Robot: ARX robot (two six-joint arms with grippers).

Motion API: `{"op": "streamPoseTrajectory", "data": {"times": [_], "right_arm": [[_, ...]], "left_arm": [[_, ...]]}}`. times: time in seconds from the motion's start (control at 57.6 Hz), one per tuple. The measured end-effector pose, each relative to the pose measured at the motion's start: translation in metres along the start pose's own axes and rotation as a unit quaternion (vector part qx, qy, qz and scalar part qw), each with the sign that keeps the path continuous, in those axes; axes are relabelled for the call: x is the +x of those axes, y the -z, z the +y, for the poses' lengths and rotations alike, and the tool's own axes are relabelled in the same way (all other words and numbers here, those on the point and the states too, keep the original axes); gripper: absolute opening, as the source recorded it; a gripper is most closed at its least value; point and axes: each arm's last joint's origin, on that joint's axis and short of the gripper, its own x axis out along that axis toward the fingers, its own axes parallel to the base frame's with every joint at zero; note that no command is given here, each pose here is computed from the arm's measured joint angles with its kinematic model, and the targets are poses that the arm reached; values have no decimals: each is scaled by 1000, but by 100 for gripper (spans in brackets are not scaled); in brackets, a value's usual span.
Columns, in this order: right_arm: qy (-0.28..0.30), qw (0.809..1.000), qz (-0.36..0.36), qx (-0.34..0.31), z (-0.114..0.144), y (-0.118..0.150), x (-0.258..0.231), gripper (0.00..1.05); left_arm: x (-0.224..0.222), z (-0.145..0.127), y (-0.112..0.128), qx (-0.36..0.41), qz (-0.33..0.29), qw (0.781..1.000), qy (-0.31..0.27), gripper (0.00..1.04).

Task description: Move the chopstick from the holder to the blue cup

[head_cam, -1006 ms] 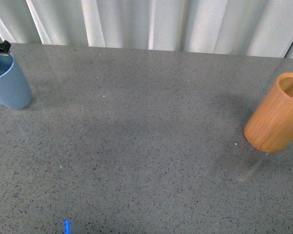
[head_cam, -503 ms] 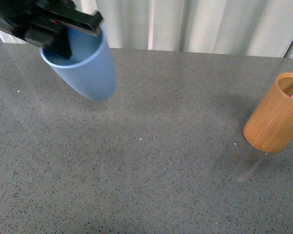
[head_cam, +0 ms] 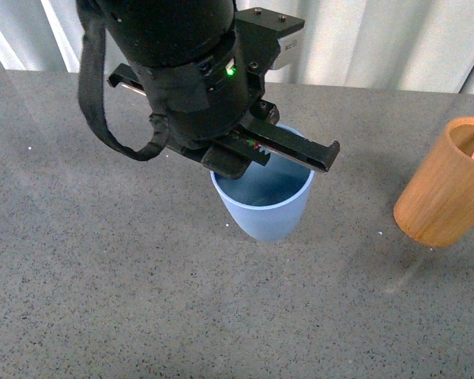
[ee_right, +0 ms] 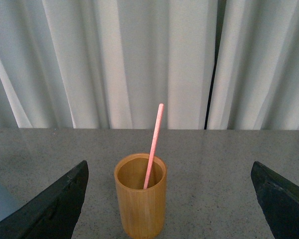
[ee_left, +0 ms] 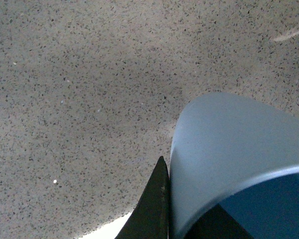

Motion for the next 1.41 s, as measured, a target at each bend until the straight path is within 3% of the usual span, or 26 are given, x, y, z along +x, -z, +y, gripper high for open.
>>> {"op": "streamPoseTrajectory", "data": {"times": [0.572, 1.405], "right_arm": [[0, 1000, 0, 0, 0, 0, 0, 95], [0, 1000, 0, 0, 0, 0, 0, 95]], "left_arm": [[34, -13, 3, 1, 28, 1000, -5, 3], [43, -11, 6, 5, 40, 999, -32, 3]]}}
